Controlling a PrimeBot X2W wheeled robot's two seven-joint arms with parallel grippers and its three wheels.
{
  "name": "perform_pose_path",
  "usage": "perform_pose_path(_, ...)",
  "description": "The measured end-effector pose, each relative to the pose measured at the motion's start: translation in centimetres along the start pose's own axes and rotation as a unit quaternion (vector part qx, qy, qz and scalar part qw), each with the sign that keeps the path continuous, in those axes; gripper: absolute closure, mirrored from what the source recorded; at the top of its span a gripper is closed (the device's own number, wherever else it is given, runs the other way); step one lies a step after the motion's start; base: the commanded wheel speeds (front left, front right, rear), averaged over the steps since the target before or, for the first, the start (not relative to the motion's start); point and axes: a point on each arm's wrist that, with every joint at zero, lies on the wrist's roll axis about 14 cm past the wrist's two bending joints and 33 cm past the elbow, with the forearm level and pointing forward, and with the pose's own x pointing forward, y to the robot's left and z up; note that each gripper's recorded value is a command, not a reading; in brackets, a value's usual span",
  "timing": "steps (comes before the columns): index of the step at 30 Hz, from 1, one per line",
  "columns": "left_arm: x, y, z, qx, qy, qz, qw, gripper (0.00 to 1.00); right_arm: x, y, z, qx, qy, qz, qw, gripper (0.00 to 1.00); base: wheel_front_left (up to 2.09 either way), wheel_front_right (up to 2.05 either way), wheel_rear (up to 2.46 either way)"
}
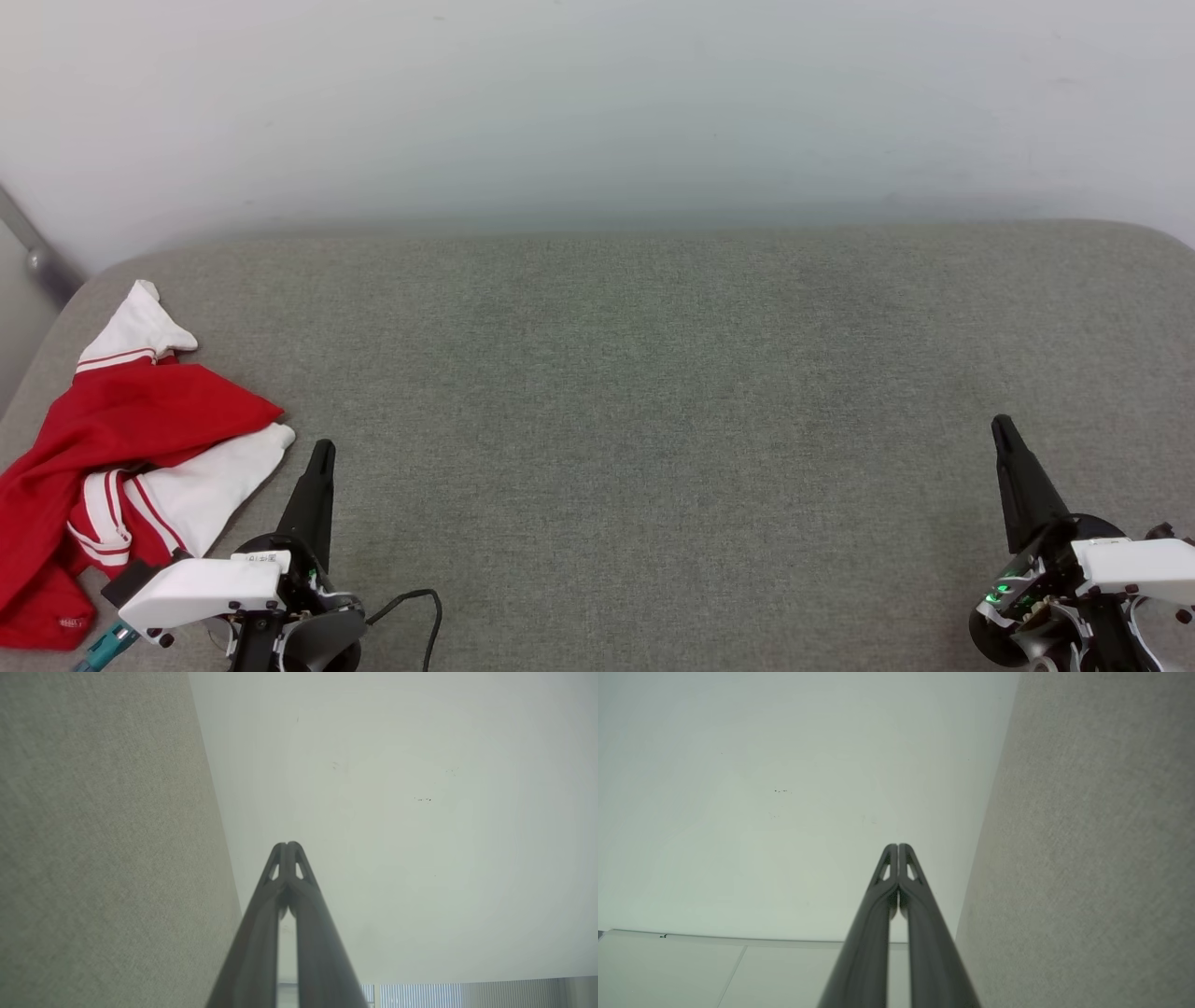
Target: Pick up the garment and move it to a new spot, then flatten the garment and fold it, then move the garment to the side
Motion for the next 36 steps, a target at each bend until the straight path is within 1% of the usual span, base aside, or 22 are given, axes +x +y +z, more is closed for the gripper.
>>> perform_pose_path(23,0.0,0.0,0.0,0.0,0.0,0.0,1.0,1.0,0.0,0.0,0.0,0.0,0.0,0.0,1.0,1.0,0.0,0.0,0.0)
perform_pose_path(24,0.0,0.2,0.0,0.0,0.0,0.003,1.0,0.0,-0.1,-0.2,0.0,0.0,0.0,-0.003,1.0,0.0,0.0,0.0,0.0)
perform_pose_path(28,-0.8,1.8,-0.2,-0.002,0.001,0.027,1.0,0.0,-0.8,-1.8,0.1,0.001,-0.003,-0.026,1.0,0.0,0.0,0.0,0.0)
perform_pose_path(36,-0.5,1.1,-1.2,0.013,0.005,0.016,1.0,0.0,-0.6,-1.1,-0.2,-0.015,-0.006,-0.016,1.0,0.0,0.0,0.0,0.0)
